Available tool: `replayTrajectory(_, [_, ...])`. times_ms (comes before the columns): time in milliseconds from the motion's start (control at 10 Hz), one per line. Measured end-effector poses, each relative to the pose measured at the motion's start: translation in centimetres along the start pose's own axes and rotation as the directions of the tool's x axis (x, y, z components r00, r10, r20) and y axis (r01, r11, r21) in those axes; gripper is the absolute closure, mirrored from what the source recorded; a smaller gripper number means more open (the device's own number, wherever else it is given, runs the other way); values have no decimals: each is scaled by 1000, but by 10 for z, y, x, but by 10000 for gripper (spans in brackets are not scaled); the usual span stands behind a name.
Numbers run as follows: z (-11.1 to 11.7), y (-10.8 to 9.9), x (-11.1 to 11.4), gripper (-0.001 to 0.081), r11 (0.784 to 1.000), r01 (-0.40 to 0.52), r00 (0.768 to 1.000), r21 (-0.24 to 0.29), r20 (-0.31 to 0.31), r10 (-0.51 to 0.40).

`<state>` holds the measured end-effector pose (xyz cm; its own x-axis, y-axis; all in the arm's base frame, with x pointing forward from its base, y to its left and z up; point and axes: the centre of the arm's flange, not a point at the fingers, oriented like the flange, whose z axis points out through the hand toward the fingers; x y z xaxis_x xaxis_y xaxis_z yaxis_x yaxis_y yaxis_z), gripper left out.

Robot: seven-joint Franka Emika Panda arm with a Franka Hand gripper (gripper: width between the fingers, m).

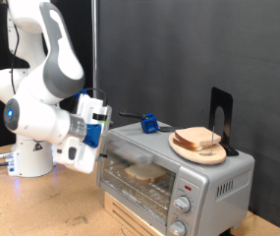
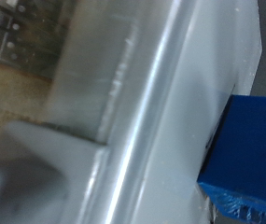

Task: Make a piece of toast with the oven

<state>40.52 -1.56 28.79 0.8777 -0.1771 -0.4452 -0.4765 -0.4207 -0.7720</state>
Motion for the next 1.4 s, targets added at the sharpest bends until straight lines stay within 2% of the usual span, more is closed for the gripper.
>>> replayTrajectory(200, [6,-2,-3,-2,1000,-13,1000,4,-11,13])
replayTrajectory(400, [0,-1,-3,-2,999,-27,997,31,-70,29])
replayTrajectory(600, [-19,7,-8,-2,998,-39,993,50,-113,45])
replayTrajectory(800, [-46,17,-15,-2,996,-47,991,70,-124,56])
replayTrajectory(900, [-56,19,-19,-2,995,-47,991,88,-123,58])
replayTrajectory(1000, [-54,19,-19,-2,995,-47,991,84,-121,57])
replayTrajectory(1200, [-54,15,-19,-2,994,-33,999,108,-33,37])
replayTrajectory(1400, [-72,10,6,-2,985,-79,996,155,-36,85])
